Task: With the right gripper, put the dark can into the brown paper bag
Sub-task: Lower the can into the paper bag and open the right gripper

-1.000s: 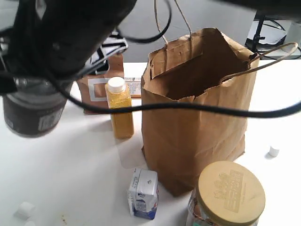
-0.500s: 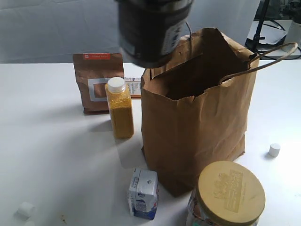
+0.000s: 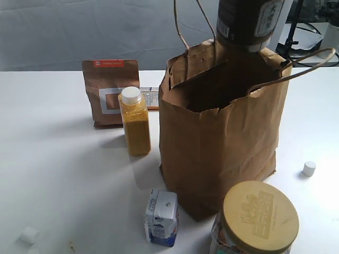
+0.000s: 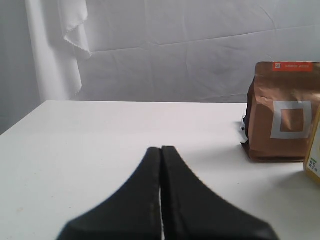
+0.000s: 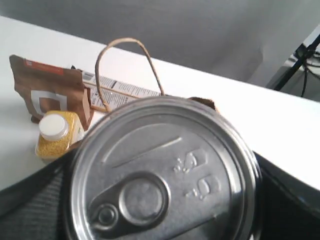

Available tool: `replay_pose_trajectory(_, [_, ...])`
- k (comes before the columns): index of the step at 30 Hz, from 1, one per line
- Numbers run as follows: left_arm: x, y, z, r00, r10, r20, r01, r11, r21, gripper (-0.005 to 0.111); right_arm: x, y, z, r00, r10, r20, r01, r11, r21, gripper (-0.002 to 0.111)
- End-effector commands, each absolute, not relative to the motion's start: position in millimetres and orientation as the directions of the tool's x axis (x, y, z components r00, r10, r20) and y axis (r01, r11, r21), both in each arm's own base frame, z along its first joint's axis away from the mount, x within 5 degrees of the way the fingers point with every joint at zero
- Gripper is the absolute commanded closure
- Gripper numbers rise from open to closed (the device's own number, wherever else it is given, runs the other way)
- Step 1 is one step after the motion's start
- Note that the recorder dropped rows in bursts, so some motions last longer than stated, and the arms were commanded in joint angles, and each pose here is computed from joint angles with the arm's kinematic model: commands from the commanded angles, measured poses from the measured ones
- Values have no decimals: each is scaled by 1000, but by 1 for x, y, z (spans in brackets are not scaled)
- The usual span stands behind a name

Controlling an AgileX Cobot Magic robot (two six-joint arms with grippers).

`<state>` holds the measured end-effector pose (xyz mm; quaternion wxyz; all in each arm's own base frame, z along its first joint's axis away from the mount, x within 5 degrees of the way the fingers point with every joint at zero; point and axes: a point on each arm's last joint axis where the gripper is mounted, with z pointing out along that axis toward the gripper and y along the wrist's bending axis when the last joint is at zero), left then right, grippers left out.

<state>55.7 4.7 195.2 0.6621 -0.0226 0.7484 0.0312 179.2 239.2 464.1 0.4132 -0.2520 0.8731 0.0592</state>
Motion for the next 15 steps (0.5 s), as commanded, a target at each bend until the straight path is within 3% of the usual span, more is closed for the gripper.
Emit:
replay_pose_trajectory(1, [56, 4, 195, -116, 9, -993, -68, 998, 17, 107, 201, 260, 438, -563, -428, -707, -494, 860, -128, 108])
replay_pose_trajectory(5, [56, 4, 195, -116, 9, -993, -68, 998, 17, 107, 222, 288, 398, -609, -492, -622, -502, 846, -179, 108])
replay_pose_trajectory(9, [56, 4, 195, -116, 9, -993, -68, 998, 17, 107, 239, 298, 365, -716, -462, -524, -494, 865, -88, 104])
replay_pose_trajectory(12, [56, 4, 195, -116, 9, -993, -68, 998, 17, 107, 240, 300, 361, -725, -463, -511, -496, 865, -80, 88])
replay_pose_trajectory(15, [56, 4, 195, -116, 9, -993, -68, 998, 17, 107, 240, 301, 361, -726, -464, -507, -501, 863, -73, 62])
